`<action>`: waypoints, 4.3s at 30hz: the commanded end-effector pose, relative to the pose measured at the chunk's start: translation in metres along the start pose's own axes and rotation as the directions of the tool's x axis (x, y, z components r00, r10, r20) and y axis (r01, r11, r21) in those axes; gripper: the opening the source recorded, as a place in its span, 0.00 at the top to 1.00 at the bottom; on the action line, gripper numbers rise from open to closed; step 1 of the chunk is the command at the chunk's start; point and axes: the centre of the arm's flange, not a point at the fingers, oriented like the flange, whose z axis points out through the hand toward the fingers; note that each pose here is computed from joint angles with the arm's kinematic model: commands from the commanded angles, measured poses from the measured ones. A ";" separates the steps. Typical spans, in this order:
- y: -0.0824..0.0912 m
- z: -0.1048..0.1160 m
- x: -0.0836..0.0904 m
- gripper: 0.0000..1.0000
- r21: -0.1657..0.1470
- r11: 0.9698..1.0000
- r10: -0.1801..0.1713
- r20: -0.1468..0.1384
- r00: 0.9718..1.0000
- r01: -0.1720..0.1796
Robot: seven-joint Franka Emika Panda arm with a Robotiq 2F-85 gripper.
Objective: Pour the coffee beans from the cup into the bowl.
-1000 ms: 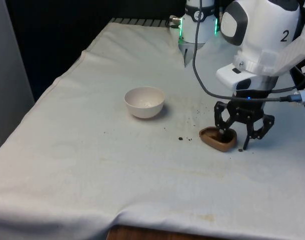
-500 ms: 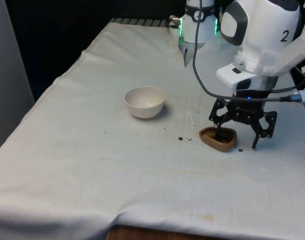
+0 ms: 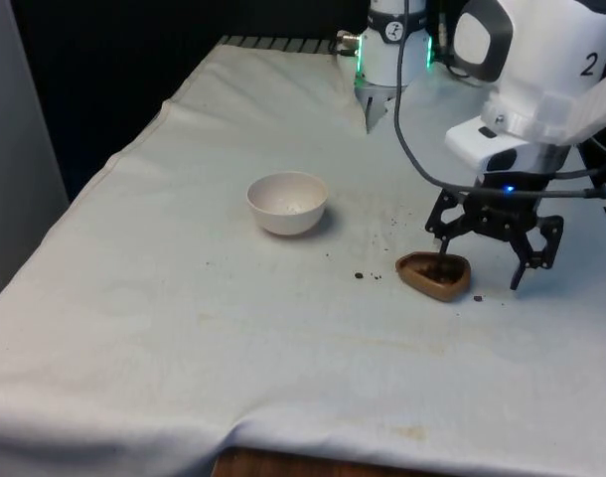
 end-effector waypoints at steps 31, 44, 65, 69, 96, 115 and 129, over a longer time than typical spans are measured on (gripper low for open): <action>-0.007 -0.001 -0.002 0.00 -0.067 0.998 -0.004 -0.024 1.000 0.002; -0.006 0.007 -0.003 0.00 -0.075 0.997 -0.005 -0.025 1.000 0.003; -0.006 0.008 -0.004 0.86 -0.080 0.997 -0.008 -0.026 1.000 0.005; -0.006 0.008 -0.004 1.00 -0.080 0.997 -0.009 -0.026 1.000 0.007; 0.009 -0.047 0.004 1.00 -0.068 0.998 0.007 -0.038 0.999 -0.010; 0.033 -0.093 0.008 1.00 -0.060 0.998 0.027 -0.050 0.998 -0.030; 0.057 -0.117 0.009 1.00 -0.038 0.998 0.041 -0.050 0.998 -0.043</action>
